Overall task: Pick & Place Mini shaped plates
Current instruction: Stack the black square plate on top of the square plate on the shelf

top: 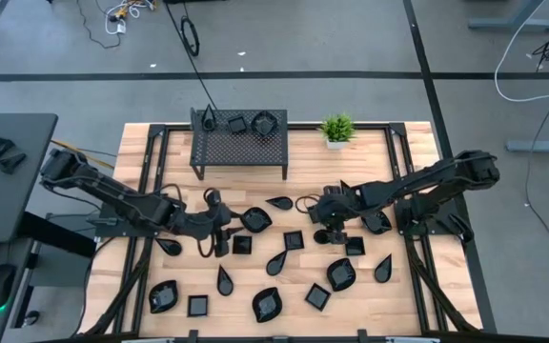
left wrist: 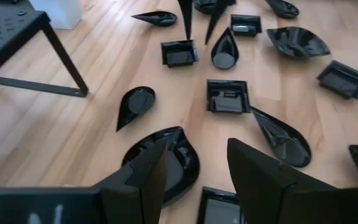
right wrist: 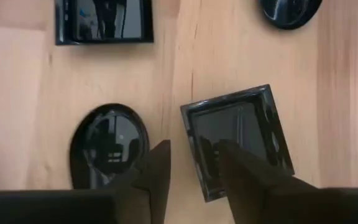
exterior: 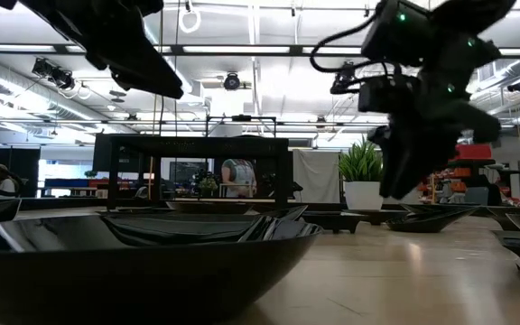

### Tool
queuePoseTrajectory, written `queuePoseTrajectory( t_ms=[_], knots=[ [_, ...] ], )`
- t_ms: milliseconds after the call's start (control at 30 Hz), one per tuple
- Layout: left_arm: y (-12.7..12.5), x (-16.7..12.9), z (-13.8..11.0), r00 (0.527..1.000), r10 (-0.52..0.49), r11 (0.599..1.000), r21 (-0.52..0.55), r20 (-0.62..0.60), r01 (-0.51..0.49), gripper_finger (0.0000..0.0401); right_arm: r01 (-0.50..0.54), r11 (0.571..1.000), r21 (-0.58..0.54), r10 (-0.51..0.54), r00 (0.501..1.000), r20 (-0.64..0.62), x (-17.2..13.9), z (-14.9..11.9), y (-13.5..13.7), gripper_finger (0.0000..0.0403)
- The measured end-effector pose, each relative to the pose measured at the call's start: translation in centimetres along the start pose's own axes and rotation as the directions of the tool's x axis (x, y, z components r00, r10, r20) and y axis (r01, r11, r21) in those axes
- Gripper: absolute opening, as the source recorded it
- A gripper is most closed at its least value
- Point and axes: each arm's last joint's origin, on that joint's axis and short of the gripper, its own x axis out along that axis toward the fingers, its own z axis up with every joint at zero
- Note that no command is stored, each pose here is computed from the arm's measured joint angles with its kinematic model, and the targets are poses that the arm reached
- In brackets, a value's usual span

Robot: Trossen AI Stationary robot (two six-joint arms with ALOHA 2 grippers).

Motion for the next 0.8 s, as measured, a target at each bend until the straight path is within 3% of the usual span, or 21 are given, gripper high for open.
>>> queuePoseTrajectory(
  t_ms=[133, 467, 667, 800],
  knots=[
    [0.4, 0.2, 0.3, 1.000, 0.016, 1.000, 0.010, 0.011, -0.016, 0.0172, 0.005, 0.999, -0.034, -0.005, 1.000, 0.008, 0.7, -1.1, 0.1, 0.0133],
    [1.2, 0.6, 0.6, 0.999, 0.046, 0.999, 0.015, 0.020, -0.046, 0.0172, 0.031, 0.992, -0.121, -0.029, 0.999, 0.019, 1.6, -2.6, 0.1, 0.0060],
    [1.2, 0.6, 0.6, 0.999, 0.045, 0.999, 0.013, 0.023, -0.045, 0.0172, 0.044, 0.990, -0.137, -0.037, 0.998, 0.050, 1.6, -2.2, 0.0, 0.0011],
    [1.2, 0.6, 0.7, 0.999, 0.044, 0.999, 0.012, 0.029, -0.044, 0.0172, 0.052, 0.989, -0.141, -0.038, 0.994, 0.105, 0.8, -0.5, 0.0, 0.0009]
  ],
)
